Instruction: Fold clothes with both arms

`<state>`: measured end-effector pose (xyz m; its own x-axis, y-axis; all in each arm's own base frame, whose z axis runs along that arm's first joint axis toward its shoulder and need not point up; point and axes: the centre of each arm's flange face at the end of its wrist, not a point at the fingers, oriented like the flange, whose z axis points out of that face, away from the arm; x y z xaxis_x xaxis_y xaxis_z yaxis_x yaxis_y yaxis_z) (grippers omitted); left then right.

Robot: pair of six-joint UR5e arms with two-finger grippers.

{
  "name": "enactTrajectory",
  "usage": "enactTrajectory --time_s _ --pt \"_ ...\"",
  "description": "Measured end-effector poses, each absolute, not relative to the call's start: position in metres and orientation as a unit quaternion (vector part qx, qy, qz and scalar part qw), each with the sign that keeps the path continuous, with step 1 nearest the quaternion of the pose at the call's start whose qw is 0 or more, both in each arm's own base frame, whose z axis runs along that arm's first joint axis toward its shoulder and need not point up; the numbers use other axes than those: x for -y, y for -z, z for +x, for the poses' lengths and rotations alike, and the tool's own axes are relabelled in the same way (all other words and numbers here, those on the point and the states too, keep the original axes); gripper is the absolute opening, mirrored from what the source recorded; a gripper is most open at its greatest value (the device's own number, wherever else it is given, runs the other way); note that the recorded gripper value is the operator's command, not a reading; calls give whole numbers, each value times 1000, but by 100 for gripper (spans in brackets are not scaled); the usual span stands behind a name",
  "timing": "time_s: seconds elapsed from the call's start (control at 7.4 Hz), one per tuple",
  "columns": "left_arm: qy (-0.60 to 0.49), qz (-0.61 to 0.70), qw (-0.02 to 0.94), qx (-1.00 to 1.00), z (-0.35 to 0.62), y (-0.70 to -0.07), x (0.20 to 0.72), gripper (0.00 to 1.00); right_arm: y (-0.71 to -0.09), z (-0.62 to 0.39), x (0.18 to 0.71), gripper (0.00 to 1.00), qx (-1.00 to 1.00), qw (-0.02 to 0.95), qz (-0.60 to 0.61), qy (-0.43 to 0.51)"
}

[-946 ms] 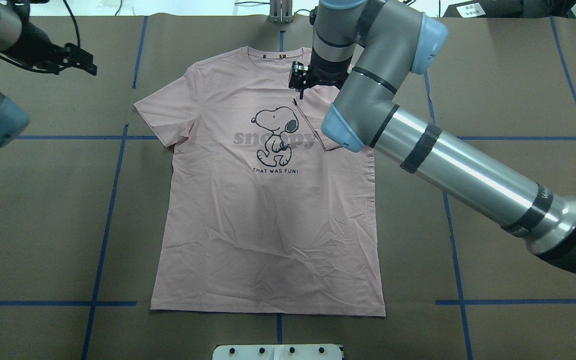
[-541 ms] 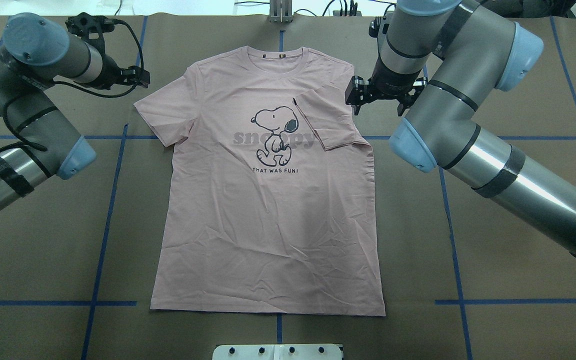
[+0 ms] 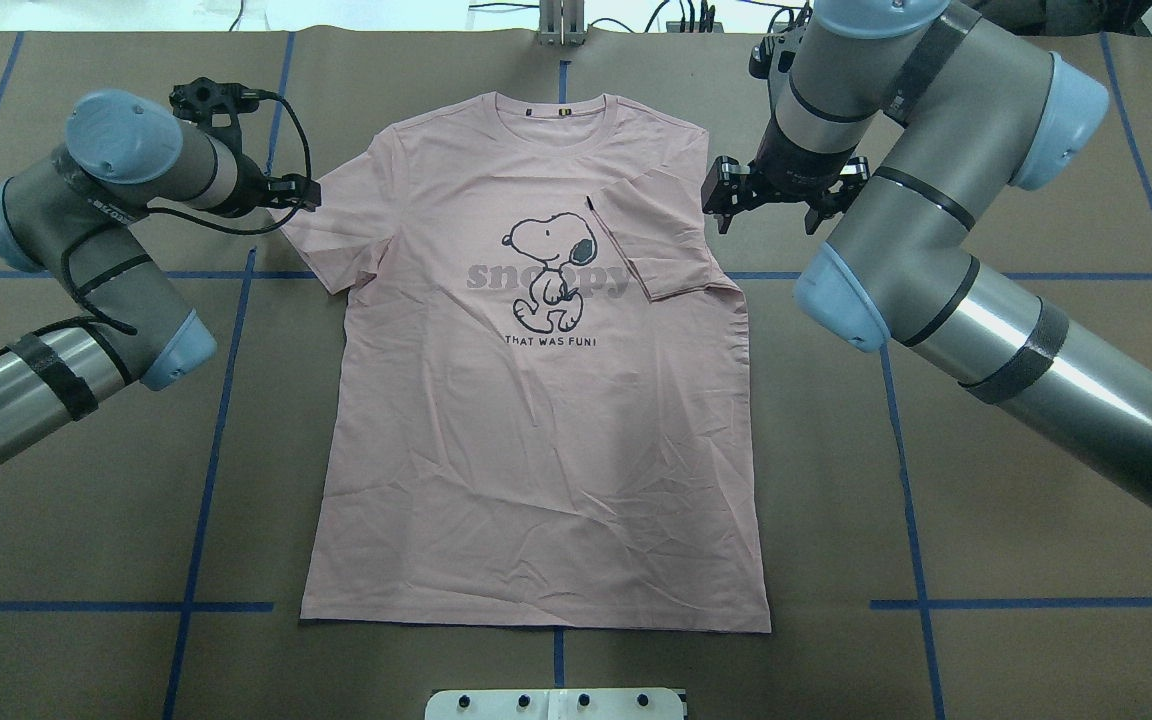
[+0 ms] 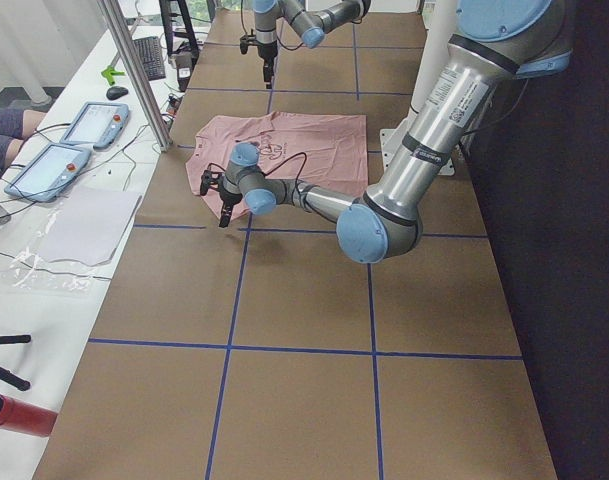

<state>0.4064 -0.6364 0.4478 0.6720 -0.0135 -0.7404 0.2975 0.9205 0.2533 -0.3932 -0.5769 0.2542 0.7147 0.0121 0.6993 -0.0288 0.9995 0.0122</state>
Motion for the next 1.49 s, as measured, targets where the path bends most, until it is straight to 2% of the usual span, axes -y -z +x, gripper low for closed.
enactTrajectory --time_s 0.14,0.41,0.54,0.68,0.95,1.49 --pt "86 179 897 -395 408 -452 636 93 -254 -393 577 100 378 926 11 -11" --pt "85 178 897 -395 410 -455 636 68 -253 -393 577 100 378 926 12 -11" --pt "85 178 897 -396 411 -454 637 48 -253 -394 577 100 378 926 12 -11" --pt "85 179 896 -397 412 -450 638 35 -253 -394 577 100 378 926 12 -11" --pt "83 180 896 -397 414 -446 640 0 -252 -393 577 100 379 925 12 -11" --pt "85 180 893 -404 415 -431 643 0 -253 -389 580 100 378 926 14 -13"
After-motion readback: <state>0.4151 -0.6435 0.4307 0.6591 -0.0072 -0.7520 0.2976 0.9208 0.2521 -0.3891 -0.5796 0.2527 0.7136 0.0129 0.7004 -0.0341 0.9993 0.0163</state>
